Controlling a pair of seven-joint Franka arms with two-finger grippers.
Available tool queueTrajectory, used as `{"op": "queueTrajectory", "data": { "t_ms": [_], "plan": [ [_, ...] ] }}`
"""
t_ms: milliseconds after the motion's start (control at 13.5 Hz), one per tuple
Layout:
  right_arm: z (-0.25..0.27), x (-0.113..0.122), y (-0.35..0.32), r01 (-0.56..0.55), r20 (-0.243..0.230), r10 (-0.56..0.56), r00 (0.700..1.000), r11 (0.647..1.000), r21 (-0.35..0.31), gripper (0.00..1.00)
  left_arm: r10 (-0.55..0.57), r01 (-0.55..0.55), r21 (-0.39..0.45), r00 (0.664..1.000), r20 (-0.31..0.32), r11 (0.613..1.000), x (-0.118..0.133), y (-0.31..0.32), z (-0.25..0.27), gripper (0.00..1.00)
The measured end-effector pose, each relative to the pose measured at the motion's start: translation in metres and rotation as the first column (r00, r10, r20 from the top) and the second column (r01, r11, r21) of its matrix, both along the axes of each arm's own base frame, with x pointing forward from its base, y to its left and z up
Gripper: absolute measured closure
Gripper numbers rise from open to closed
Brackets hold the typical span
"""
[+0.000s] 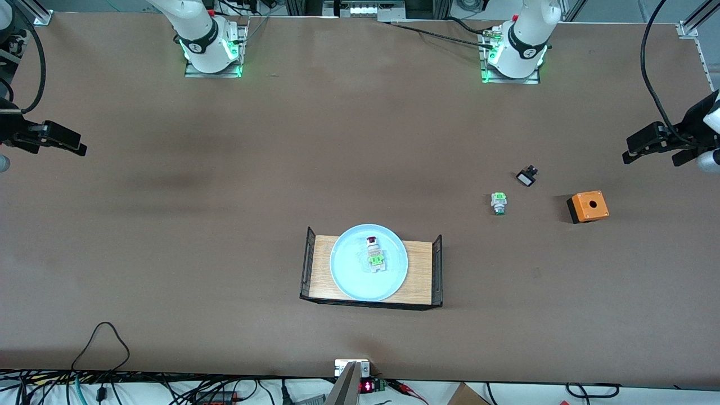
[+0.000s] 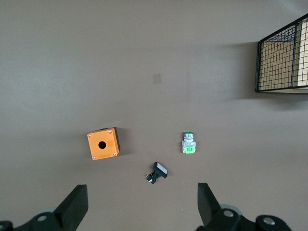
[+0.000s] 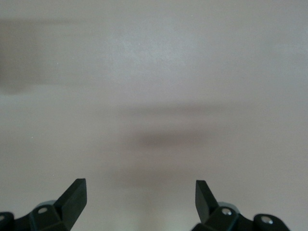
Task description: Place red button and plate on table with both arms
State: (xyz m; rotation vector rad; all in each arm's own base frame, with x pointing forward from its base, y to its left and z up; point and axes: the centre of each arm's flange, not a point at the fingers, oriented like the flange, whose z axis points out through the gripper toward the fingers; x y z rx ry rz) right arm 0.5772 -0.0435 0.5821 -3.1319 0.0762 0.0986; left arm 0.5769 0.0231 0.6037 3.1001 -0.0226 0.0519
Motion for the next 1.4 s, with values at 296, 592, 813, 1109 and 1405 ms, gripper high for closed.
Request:
{"op": "queueTrajectory", "data": {
  "t_ms": [296,592,813,1109,1405],
  "plan": [
    [0.0,0.0,0.0,0.0,0.0,0.0,1.0,1.0,0.0,0.0,0.001,-0.001,0.0,1.0,-0.002,1.0,0.0,0.0,-0.001,0.0],
    [0.0,0.0,0.0,0.0,0.0,0.0,1.0,1.0,0.0,0.0,0.01,-0.01,0.0,1.0,-0.004,1.0,0.001,-0.001,-0.002,0.0],
    [0.0,0.0,0.0,0.0,0.0,0.0,1.0,1.0,0.0,0.0,0.01,-0.01,-0.001,1.0,-0.005,1.0,0.001,-0.001,-0.002,0.0],
    [0.0,0.0,0.0,0.0,0.0,0.0,1.0,1.0,0.0,0.0,0.05,-0.05,-0.005,0.999,-0.021,0.999,0.005,-0.028,-0.01,0.0],
    [0.0,0.0,-0.001,0.001,0.0,-0.001,1.0,1.0,0.0,0.0,0.139,-0.14,-0.016,0.99,-0.022,0.99,0.028,-0.096,-0.017,0.0]
  ]
}}
